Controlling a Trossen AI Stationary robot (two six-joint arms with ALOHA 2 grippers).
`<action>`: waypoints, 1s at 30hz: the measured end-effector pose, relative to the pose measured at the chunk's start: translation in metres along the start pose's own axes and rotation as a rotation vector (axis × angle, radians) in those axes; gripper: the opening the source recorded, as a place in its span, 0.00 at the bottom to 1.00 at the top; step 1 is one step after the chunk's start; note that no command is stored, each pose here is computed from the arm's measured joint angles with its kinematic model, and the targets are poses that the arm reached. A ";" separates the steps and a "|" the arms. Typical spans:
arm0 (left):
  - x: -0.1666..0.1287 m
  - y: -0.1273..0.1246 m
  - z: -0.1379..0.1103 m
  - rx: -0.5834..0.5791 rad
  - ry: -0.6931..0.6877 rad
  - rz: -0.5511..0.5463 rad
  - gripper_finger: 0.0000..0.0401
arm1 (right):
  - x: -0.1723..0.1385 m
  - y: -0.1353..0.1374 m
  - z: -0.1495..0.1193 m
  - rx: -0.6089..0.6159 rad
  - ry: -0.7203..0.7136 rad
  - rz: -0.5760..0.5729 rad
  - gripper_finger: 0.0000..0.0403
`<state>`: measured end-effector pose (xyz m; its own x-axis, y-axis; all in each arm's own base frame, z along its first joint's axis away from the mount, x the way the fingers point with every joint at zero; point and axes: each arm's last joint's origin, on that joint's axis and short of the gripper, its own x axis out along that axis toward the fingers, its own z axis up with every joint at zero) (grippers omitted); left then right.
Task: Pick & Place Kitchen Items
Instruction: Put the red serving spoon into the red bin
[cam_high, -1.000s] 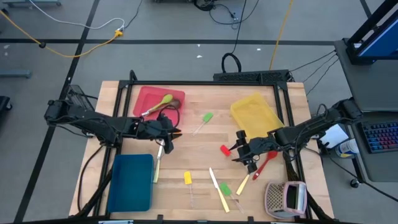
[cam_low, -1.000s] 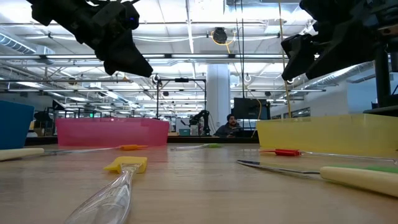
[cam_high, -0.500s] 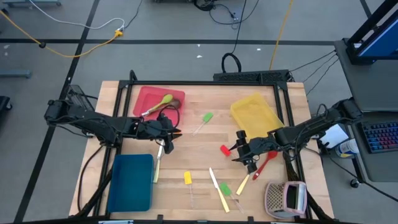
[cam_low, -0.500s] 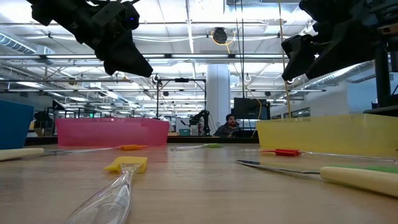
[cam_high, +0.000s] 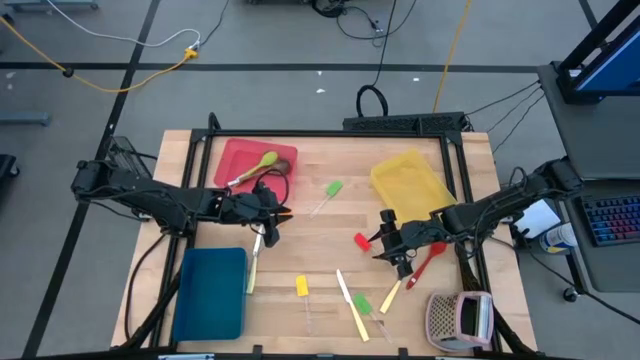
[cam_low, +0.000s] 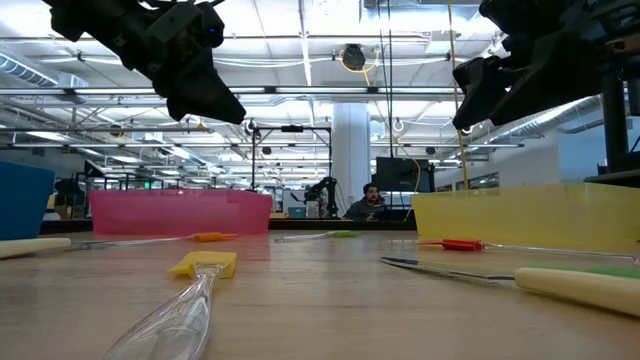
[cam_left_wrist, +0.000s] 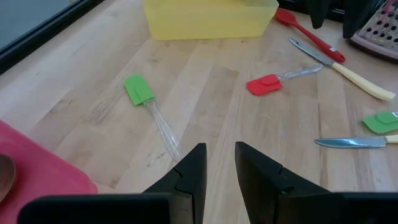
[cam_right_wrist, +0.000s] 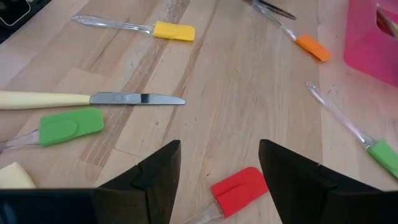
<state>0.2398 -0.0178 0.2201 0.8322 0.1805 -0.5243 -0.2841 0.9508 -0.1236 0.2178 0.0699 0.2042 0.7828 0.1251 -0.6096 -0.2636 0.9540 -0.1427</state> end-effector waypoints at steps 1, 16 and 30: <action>0.000 0.000 0.000 0.000 0.000 0.000 0.22 | 0.000 0.000 0.001 -0.014 -0.006 -0.001 0.52; 0.000 -0.002 0.007 -0.020 -0.072 -0.023 0.22 | -0.001 0.011 0.001 -0.037 -0.022 0.263 0.52; 0.000 0.001 0.011 0.038 -0.109 0.016 0.22 | -0.019 0.034 -0.048 -0.068 0.506 0.376 0.52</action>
<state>0.2452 -0.0134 0.2293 0.8753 0.2200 -0.4305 -0.2810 0.9561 -0.0827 0.1672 0.0873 0.1737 0.2709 0.2883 -0.9184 -0.5174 0.8482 0.1137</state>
